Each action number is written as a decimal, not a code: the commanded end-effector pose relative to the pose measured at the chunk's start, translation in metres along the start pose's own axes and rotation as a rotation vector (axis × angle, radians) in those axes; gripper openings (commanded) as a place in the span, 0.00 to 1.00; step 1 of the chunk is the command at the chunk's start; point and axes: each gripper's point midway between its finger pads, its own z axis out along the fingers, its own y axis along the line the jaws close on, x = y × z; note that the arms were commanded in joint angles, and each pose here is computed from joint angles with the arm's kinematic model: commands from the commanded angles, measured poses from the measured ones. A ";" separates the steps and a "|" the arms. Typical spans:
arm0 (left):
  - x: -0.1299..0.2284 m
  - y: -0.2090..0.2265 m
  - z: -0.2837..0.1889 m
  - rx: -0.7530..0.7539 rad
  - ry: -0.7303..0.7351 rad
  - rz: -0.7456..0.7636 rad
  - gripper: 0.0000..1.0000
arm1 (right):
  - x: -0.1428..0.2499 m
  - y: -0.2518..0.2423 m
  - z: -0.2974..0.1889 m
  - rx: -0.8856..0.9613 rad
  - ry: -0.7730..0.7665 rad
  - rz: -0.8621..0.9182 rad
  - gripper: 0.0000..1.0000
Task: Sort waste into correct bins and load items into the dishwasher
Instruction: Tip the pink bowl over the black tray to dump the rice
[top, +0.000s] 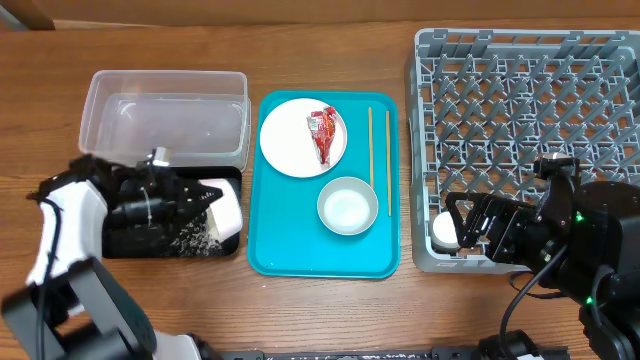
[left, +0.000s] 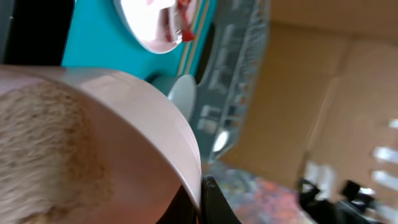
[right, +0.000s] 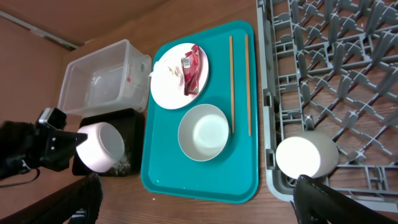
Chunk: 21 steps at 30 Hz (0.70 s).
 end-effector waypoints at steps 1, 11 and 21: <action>-0.015 -0.013 -0.018 0.216 -0.087 0.064 0.04 | -0.002 0.002 -0.003 -0.003 -0.015 -0.014 1.00; -0.026 -0.008 -0.050 0.278 -0.220 0.103 0.04 | -0.002 0.001 -0.003 -0.002 -0.014 -0.014 1.00; -0.020 -0.013 -0.049 0.303 -0.217 0.129 0.04 | -0.002 0.001 -0.003 -0.002 -0.014 -0.014 1.00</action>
